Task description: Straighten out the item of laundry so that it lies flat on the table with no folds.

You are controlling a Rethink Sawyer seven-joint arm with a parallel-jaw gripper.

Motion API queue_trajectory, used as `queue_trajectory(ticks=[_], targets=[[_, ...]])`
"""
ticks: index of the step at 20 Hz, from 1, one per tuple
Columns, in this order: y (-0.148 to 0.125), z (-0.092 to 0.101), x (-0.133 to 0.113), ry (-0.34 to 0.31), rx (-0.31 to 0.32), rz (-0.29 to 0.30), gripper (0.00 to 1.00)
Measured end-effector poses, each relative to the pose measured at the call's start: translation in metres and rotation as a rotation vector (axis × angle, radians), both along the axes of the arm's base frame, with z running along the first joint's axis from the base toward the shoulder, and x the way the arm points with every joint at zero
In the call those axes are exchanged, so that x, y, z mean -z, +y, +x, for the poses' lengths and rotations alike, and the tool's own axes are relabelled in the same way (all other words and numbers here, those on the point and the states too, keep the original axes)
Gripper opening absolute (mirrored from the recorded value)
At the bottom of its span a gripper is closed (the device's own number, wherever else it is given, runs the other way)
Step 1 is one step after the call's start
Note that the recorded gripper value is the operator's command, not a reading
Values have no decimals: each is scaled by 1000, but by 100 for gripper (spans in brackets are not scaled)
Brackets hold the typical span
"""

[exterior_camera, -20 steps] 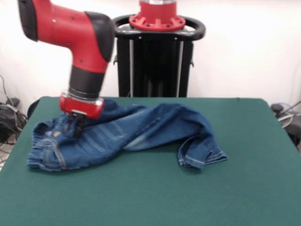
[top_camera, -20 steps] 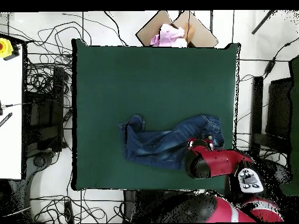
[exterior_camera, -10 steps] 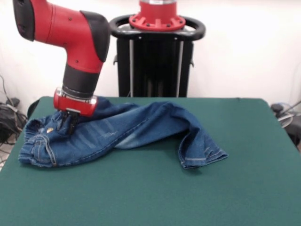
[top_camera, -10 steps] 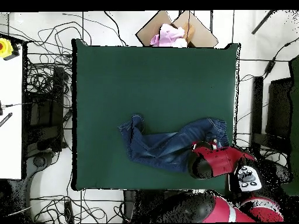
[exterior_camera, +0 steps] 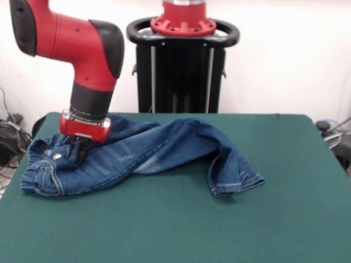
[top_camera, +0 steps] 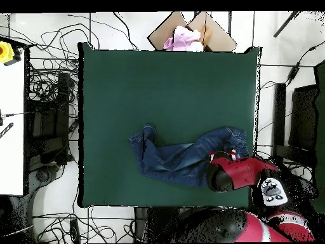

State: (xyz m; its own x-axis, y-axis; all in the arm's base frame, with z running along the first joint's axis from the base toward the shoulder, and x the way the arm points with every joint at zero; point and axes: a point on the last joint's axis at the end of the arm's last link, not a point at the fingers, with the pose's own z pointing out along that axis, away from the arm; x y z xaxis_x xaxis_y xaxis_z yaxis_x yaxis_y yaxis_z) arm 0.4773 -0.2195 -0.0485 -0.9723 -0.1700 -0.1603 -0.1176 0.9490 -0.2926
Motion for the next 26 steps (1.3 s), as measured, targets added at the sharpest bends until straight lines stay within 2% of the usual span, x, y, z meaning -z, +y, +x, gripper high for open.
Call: queue_trajectory(ticks=[3, 6, 11, 15, 26], targets=[[-12, 8, 8, -5, 19, 35, 0], [-15, 10, 9, 6, 7, 40, 0], [-15, 14, 7, 42, -71, 18, 0], [-15, 15, 7, 49, -100, 8, 0], [-29, 31, -2, 28, -68, 9, 0]])
